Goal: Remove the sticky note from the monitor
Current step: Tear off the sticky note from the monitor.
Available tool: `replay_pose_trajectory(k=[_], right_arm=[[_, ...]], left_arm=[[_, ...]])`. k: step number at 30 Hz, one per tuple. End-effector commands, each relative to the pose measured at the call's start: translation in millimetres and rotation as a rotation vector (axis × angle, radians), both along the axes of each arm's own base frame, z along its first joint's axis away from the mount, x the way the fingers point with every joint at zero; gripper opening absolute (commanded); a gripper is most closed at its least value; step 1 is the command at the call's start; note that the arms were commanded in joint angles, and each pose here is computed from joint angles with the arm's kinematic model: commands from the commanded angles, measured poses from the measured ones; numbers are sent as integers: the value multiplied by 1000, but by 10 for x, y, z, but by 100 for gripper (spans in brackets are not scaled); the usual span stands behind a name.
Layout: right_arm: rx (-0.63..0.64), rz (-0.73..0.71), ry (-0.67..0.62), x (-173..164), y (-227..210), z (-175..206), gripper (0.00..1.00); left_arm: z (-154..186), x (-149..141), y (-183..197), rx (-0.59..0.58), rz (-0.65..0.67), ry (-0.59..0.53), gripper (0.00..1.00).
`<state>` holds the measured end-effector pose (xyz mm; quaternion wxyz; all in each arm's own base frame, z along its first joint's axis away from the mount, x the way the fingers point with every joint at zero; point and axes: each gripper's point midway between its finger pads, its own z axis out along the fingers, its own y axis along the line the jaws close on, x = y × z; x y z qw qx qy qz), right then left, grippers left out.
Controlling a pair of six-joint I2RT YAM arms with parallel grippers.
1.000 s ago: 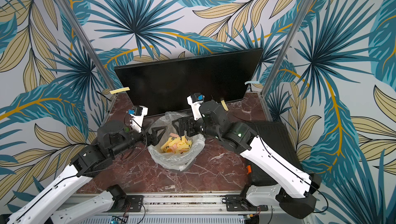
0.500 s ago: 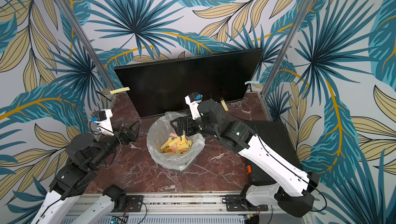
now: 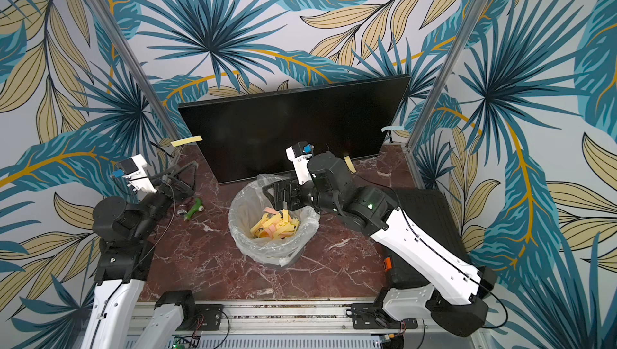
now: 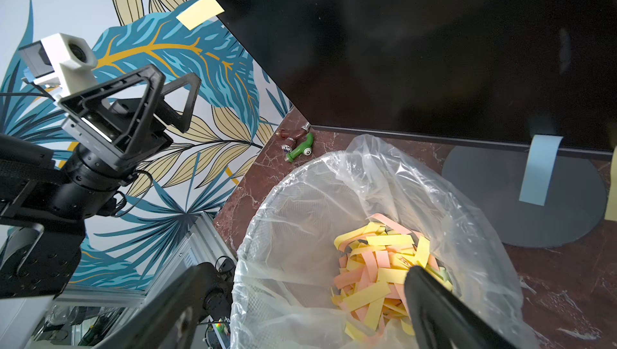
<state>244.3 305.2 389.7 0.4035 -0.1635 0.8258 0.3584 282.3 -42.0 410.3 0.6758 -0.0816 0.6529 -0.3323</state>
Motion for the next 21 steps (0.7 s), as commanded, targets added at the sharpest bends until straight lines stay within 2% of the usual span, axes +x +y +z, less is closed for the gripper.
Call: replay_pose_trajectory(k=[1, 12, 21], right_arm=[[-24, 25, -1, -16, 36, -24, 97], [-48, 33, -3, 17, 70, -61, 97], [-53, 33, 4, 40, 97, -91, 97]], left_arm=[[288, -49, -81, -14, -99, -120, 100], [258, 140, 179, 7, -55, -108, 100], [400, 307, 235, 19, -99, -127, 96]])
